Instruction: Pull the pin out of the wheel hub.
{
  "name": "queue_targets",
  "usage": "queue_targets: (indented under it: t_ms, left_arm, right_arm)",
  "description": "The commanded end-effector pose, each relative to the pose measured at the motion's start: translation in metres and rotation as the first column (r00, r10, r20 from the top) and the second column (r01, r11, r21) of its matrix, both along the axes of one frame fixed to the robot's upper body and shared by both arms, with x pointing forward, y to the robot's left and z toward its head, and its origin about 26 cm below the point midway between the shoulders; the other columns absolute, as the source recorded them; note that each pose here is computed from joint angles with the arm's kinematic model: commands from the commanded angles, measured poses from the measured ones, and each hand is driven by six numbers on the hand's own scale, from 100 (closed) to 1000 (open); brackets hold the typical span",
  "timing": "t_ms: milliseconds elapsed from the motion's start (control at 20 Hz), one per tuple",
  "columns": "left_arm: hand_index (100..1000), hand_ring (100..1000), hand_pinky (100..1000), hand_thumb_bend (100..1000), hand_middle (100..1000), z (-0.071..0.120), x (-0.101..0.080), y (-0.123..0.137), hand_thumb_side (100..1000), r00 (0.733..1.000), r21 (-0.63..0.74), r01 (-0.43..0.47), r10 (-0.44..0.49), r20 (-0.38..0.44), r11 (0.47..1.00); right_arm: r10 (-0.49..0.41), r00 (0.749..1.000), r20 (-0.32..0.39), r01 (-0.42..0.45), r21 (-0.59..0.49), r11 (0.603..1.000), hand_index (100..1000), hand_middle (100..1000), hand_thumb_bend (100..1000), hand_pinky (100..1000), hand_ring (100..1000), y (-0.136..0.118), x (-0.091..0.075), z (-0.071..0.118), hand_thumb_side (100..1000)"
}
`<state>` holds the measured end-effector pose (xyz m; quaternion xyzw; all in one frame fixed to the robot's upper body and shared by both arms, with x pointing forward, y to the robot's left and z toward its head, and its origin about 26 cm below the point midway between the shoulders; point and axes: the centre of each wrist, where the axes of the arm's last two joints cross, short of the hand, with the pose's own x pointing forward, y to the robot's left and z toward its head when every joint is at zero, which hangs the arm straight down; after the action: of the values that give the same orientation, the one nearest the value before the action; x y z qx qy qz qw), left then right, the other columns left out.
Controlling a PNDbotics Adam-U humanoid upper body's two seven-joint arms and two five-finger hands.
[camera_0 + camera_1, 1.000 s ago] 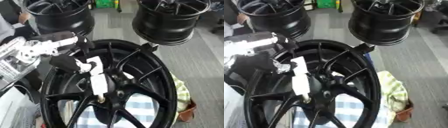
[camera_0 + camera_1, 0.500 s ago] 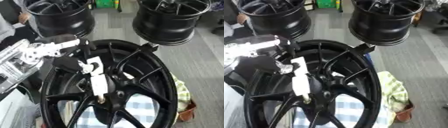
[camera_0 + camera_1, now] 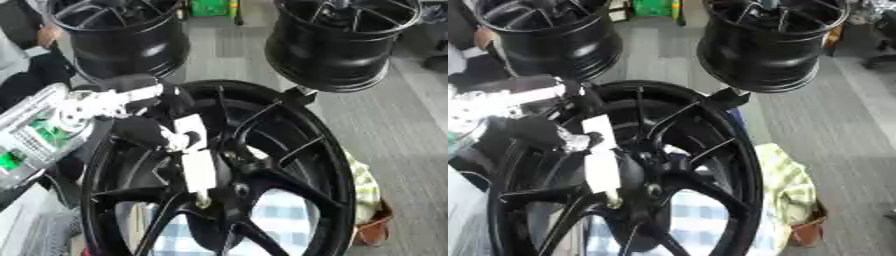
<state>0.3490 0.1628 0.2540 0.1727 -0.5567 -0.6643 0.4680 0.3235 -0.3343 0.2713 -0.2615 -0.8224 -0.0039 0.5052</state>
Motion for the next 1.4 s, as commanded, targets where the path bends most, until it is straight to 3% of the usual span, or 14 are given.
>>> queue_targets:
  t_ms: [50, 600, 800, 1100, 1400]
  left_arm:
    - [886, 841, 760, 377, 718, 0.006, 0.0, 0.0, 532, 1.0, 0.019, 0.002, -0.003, 0.02, 1.0]
    - [880, 828, 751, 395, 698, -0.001, 0.008, -0.007, 532, 1.0, 0.056, -0.007, 0.007, 0.007, 0.998]
    - [863, 761, 740, 393, 651, -0.004, 0.011, -0.008, 525, 1.0, 0.064, -0.012, 0.012, 0.003, 0.998]
    - [842, 736, 726, 399, 612, -0.009, 0.014, -0.008, 508, 1.0, 0.082, -0.02, 0.021, -0.01, 0.996]
    - [810, 711, 715, 349, 576, -0.009, 0.014, -0.009, 487, 1.0, 0.072, -0.019, 0.019, -0.012, 0.997]
  right_arm:
    - [-0.006, 0.999, 0.033, 0.006, -0.009, 1.0, 712, 550, 406, 784, 651, -0.001, -0.003, 0.01, 344]
    - [-0.005, 0.999, 0.035, 0.005, 0.002, 1.0, 711, 549, 405, 784, 650, -0.001, -0.003, 0.008, 342]
    - [-0.006, 0.999, 0.036, 0.005, 0.006, 1.0, 711, 549, 404, 784, 650, -0.001, -0.003, 0.007, 343]
    - [-0.008, 0.999, 0.043, 0.007, 0.012, 1.0, 711, 549, 401, 784, 650, -0.002, -0.003, 0.007, 344]
    - [-0.011, 0.999, 0.043, 0.01, 0.018, 1.0, 711, 549, 402, 784, 650, -0.002, -0.003, 0.005, 344]
